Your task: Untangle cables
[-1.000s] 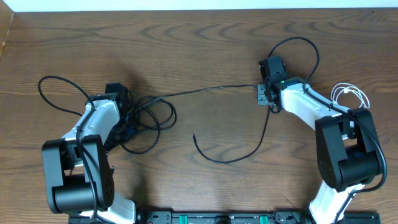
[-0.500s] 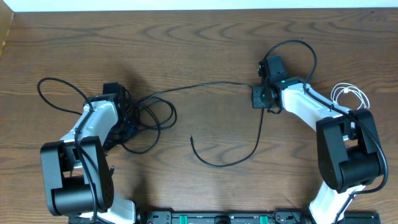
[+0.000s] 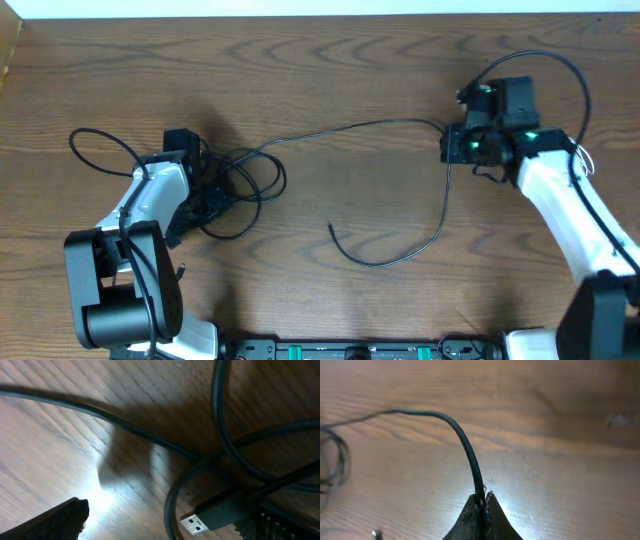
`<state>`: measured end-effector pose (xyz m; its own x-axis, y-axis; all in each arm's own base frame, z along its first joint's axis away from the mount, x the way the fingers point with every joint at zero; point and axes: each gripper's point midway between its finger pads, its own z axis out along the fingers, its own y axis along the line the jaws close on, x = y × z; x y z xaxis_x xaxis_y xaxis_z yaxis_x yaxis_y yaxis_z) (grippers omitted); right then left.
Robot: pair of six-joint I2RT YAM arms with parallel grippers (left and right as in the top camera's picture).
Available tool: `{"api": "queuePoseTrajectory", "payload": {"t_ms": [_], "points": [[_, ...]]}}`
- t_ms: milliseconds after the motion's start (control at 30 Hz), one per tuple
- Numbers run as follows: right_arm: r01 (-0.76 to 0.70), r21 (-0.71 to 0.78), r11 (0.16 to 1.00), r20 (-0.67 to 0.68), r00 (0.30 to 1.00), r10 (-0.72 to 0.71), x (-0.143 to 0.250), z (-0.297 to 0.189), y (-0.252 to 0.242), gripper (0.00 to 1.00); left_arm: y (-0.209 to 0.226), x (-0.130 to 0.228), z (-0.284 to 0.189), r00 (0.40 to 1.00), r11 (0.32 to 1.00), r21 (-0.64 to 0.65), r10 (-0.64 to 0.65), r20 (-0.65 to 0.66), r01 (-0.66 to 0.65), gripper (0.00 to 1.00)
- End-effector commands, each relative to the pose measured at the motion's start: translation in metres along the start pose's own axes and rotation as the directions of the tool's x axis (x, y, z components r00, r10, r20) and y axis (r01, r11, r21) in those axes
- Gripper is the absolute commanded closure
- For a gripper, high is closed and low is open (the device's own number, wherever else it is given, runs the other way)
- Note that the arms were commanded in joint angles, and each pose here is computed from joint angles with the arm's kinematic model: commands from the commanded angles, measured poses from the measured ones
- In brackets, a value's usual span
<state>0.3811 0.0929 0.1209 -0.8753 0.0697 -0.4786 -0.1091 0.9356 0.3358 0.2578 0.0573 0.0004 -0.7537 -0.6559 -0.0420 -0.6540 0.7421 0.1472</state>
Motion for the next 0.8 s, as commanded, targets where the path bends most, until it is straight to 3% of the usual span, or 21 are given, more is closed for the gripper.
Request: {"api": "queuePoseTrajectory", "payload": {"t_ms": [0, 100, 233, 567, 767], "points": [[0.010, -0.051, 0.999, -0.003, 1.000, -0.010, 0.014, 0.001, 0.004, 0.99, 0.000, 0.030, 0.023, 0.991, 0.999, 0.004, 0.045, -0.128, -0.045, 0.02], [0.015, -0.042, 0.999, 0.027, 1.000, -0.014, 0.014, 0.000, 0.002, 0.99, -0.017, 0.037, 0.015, 0.978, 0.986, 0.121, 0.136, -0.157, -0.118, 0.02], [-0.080, 0.041, 0.996, 0.076, 0.994, 0.077, 0.013, -0.008, -0.017, 0.99, -0.026, 0.029, -0.010, 0.978, 0.963, 0.202, 0.195, -0.077, -0.176, 0.02], [-0.113, 0.032, 0.993, 0.193, 0.976, 0.105, 0.009, -0.033, -0.021, 0.99, -0.029, 0.022, -0.118, 0.966, 0.882, 0.423, 0.114, 0.233, -0.206, 0.02], [-0.093, 0.034, 0.995, 0.200, 0.976, 0.084, 0.008, -0.035, -0.020, 0.99, -0.031, 0.028, -0.149, 0.960, 0.842, 0.511, 0.027, 0.280, -0.173, 0.02]]}}
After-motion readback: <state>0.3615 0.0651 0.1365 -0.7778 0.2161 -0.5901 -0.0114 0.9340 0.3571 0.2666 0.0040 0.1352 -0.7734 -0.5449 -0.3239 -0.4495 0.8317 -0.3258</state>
